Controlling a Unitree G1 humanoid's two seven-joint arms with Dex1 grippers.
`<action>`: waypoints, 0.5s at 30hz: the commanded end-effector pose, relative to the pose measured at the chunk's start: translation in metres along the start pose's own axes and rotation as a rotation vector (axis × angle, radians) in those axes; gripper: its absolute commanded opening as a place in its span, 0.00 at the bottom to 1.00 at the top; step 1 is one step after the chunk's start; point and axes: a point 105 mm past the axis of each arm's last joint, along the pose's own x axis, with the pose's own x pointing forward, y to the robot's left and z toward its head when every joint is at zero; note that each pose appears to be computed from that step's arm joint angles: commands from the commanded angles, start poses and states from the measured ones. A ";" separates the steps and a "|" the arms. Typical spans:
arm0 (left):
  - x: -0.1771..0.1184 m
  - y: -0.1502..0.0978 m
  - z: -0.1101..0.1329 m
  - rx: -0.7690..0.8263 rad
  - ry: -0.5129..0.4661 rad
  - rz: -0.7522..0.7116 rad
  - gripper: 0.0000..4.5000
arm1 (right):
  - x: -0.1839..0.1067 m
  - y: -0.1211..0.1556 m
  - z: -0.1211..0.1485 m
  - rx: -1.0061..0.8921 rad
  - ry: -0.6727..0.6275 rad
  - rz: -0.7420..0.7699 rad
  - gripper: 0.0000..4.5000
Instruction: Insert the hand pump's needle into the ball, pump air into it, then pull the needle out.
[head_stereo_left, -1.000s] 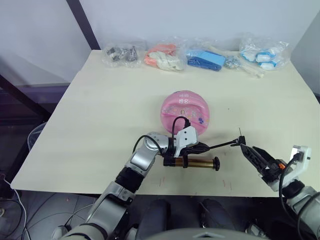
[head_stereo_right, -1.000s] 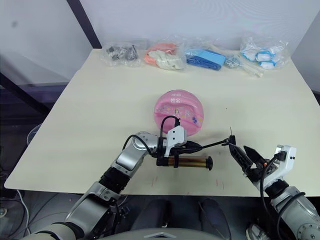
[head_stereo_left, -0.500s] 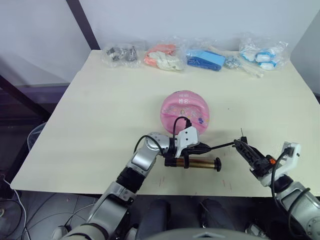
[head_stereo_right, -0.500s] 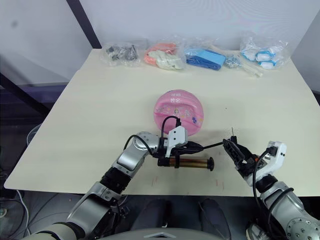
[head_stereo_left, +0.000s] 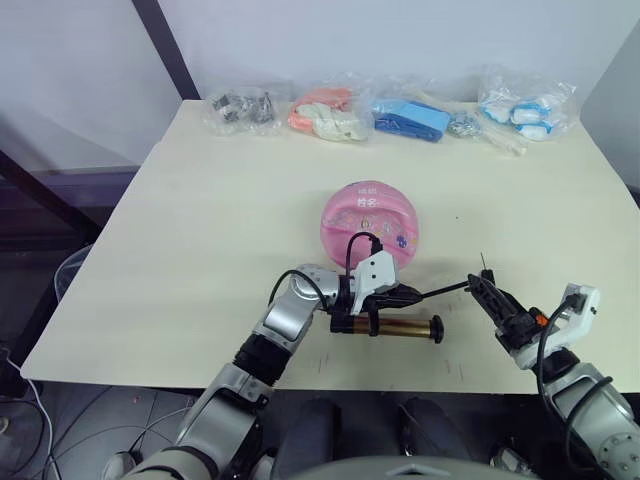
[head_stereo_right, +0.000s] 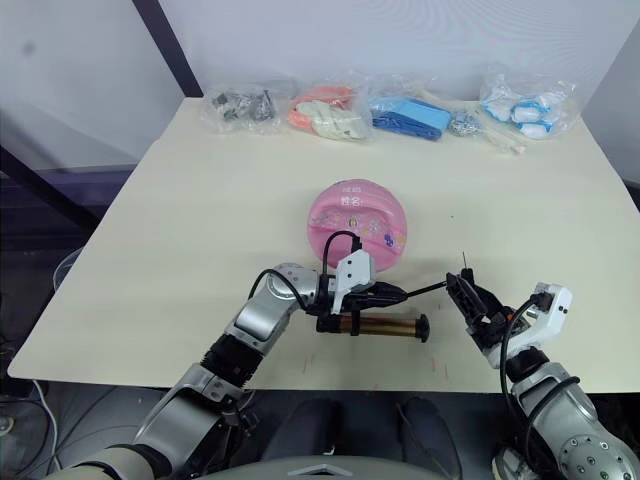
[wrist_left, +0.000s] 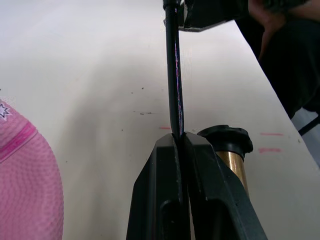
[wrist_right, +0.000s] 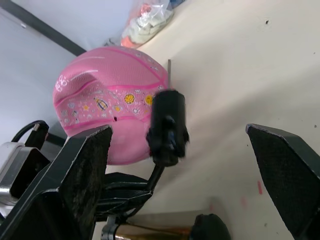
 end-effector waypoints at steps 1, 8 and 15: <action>0.000 0.002 0.017 0.037 -0.049 0.003 0.02 | -0.001 0.005 0.007 -0.017 -0.043 0.014 1.00; 0.001 -0.002 0.017 0.021 -0.060 -0.007 0.02 | -0.002 0.003 0.011 -0.024 -0.060 0.009 1.00; 0.001 -0.003 0.016 0.023 -0.055 -0.012 0.02 | -0.003 0.002 0.014 -0.039 -0.068 0.010 1.00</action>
